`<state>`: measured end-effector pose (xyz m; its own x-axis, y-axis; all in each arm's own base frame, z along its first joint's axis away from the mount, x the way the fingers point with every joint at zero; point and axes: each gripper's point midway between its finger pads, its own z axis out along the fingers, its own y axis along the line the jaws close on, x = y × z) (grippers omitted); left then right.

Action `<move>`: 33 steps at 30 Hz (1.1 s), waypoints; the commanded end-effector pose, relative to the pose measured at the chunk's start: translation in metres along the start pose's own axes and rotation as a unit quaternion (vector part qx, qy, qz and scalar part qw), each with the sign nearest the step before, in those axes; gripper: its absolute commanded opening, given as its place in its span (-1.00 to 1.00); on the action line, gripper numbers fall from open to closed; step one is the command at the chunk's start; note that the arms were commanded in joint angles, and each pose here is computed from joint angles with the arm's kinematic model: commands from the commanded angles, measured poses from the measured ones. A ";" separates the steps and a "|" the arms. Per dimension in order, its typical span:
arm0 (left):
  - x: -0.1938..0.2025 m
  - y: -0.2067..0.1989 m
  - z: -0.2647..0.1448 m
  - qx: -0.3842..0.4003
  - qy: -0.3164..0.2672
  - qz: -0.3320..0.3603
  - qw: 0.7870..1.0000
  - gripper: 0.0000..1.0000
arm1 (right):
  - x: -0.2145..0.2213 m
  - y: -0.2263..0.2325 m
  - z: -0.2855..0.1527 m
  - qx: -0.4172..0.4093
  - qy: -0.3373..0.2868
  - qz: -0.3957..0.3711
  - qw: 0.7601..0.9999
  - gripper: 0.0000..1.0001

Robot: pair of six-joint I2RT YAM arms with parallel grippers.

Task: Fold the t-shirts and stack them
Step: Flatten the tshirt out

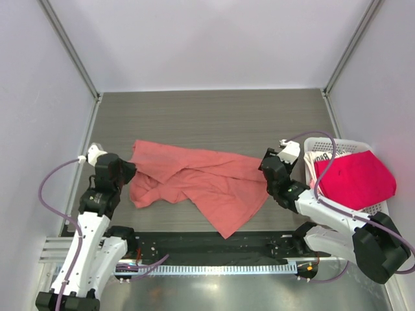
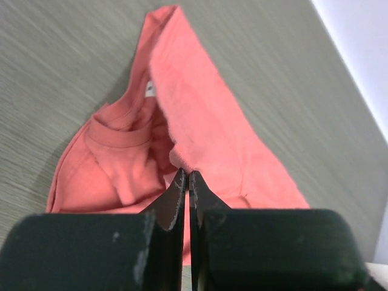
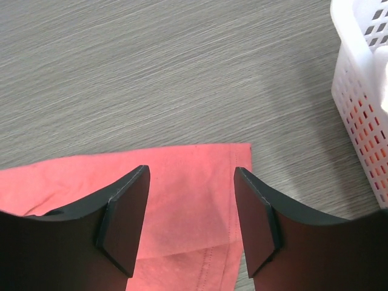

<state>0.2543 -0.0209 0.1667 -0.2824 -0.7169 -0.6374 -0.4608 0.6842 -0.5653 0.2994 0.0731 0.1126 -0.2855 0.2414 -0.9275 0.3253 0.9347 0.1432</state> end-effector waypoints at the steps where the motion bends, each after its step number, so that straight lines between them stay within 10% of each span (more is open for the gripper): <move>1: -0.042 -0.031 -0.016 0.014 -0.042 -0.020 0.999 -1.00 | -0.022 0.014 0.001 -0.015 -0.021 0.029 0.999 0.28; 15: -0.119 -0.109 -0.026 0.025 -0.057 0.001 0.998 -1.00 | 0.007 -0.007 -0.018 0.017 0.050 0.105 0.993 0.21; 33: -0.128 -0.147 0.007 0.042 -0.018 0.029 0.999 -1.00 | 0.064 0.009 -0.013 0.011 0.149 0.105 0.983 0.18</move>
<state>0.3591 -0.0280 0.3031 -0.2967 -0.6814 -0.6691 -0.4243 0.7217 -0.5469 0.2653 0.0967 0.0522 -0.4935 0.4597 -0.7383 0.4098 0.8717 0.2688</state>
